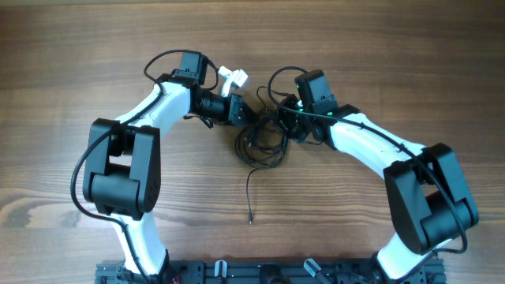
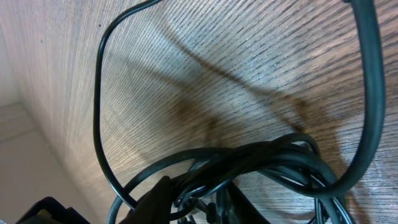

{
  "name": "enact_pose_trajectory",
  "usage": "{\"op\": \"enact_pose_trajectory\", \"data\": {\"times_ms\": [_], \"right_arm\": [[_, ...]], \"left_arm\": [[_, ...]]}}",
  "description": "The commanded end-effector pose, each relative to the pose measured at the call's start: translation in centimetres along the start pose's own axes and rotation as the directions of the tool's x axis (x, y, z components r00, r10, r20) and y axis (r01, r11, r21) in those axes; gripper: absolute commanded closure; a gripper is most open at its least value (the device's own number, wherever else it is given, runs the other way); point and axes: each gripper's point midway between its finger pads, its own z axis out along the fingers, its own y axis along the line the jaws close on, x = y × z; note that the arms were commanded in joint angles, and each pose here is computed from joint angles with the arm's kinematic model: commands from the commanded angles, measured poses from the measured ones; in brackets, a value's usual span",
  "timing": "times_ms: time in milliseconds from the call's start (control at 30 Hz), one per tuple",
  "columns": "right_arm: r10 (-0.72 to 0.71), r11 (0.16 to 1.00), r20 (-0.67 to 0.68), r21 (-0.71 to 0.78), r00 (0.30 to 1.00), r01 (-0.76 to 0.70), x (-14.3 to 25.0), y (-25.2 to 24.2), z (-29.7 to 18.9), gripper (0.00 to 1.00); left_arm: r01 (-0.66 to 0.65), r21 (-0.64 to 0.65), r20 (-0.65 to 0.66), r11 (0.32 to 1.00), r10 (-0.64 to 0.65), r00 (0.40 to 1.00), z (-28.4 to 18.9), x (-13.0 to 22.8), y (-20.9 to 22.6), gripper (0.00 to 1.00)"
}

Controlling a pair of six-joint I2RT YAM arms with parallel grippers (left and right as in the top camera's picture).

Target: Untangle cables

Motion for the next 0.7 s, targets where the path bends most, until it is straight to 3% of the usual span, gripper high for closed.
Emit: {"op": "enact_pose_trajectory", "data": {"times_ms": [0, 67, 133, 267, 333, 433, 567, 667], "right_arm": [[-0.017, 0.999, 0.001, 0.034, 1.000, 0.017, 0.2, -1.0, 0.6, 0.73], [-0.015, 0.999, -0.001, 0.040, 1.000, 0.015, 0.2, -1.1, 0.6, 0.73], [-0.012, 0.999, -0.004, 0.049, 1.000, 0.012, 0.3, -1.4, 0.6, 0.73], [-0.008, 0.998, -0.007, 0.056, 1.000, 0.009, 0.4, -1.6, 0.6, 0.73], [-0.008, 0.998, -0.007, 0.057, 1.000, 0.008, 0.4, -1.6, 0.6, 0.73], [-0.008, 0.998, -0.006, 0.059, 1.000, 0.008, 0.4, -1.6, 0.6, 0.73], [-0.010, 0.997, 0.029, 0.072, 1.000, 0.008, -0.2, -1.8, 0.5, 0.73], [-0.010, 0.997, 0.034, 0.074, 0.999, 0.008, -0.3, -1.9, 0.5, 0.73]], "left_arm": [[-0.012, -0.008, -0.010, 1.000, 0.012, 1.000, 0.4, 0.2, 0.3, 0.95], [-0.011, -0.033, -0.012, 0.999, 0.010, 1.000, 0.4, 0.2, 0.7, 0.94], [-0.003, -0.076, -0.018, 0.997, 0.002, 1.000, 0.4, 0.4, 1.5, 0.86], [0.098, -0.234, -0.006, 0.967, -0.102, 0.995, 0.0, 0.7, 4.2, 0.79], [0.132, -0.291, 0.003, 0.947, -0.137, 0.991, -0.3, 0.9, 5.2, 0.62], [0.141, -0.295, -0.005, 0.945, -0.149, 0.989, -0.3, 1.2, 5.2, 0.62], [0.141, -0.298, -0.034, 0.944, -0.158, 0.987, 0.1, 1.9, 4.9, 0.46], [0.127, -0.342, -0.048, 0.931, -0.153, 0.987, 0.4, 2.3, 5.3, 0.48]]}}
